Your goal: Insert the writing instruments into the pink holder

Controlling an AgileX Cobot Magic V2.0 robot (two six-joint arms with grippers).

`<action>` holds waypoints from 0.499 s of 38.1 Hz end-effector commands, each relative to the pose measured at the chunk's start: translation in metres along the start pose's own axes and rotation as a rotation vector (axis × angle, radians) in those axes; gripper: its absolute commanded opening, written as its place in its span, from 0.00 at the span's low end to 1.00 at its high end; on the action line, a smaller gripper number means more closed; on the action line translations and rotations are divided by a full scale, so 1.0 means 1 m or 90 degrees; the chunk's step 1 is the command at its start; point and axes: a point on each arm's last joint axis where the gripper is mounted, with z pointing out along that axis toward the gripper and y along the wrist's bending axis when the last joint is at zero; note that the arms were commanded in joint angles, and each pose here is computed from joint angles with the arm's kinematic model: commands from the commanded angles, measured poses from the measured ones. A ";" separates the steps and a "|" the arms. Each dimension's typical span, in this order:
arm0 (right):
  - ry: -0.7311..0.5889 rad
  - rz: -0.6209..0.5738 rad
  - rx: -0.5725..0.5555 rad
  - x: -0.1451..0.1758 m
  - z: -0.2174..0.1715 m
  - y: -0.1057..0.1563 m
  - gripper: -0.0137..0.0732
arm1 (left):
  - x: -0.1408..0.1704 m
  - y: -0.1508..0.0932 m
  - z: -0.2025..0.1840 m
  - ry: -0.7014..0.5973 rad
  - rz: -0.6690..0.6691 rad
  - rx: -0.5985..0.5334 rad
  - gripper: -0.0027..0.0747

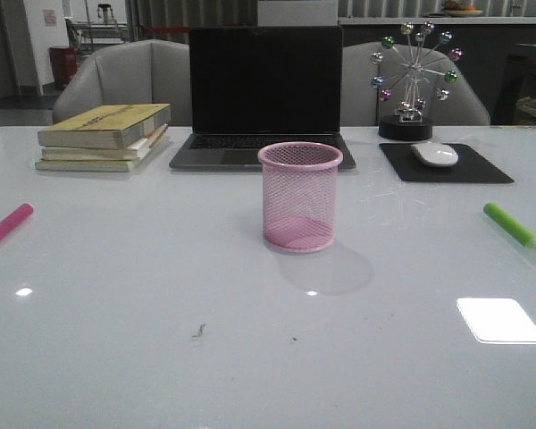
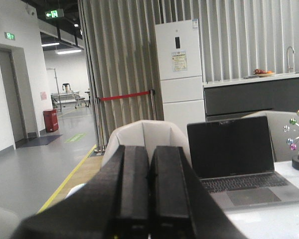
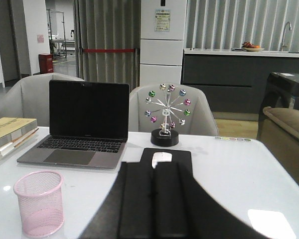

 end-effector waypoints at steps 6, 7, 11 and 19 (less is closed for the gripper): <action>-0.038 -0.049 0.019 -0.044 0.009 -0.002 0.22 | -0.042 0.003 0.026 -0.027 -0.003 -0.003 0.16; -0.032 -0.054 0.021 -0.048 0.012 -0.002 0.22 | -0.046 0.003 0.029 -0.026 -0.003 -0.003 0.16; 0.007 -0.073 0.029 -0.060 0.028 -0.003 0.22 | -0.056 0.004 0.050 -0.002 -0.003 -0.002 0.16; 0.101 -0.074 0.028 -0.064 0.077 -0.006 0.22 | -0.046 0.003 0.100 0.088 -0.021 0.009 0.16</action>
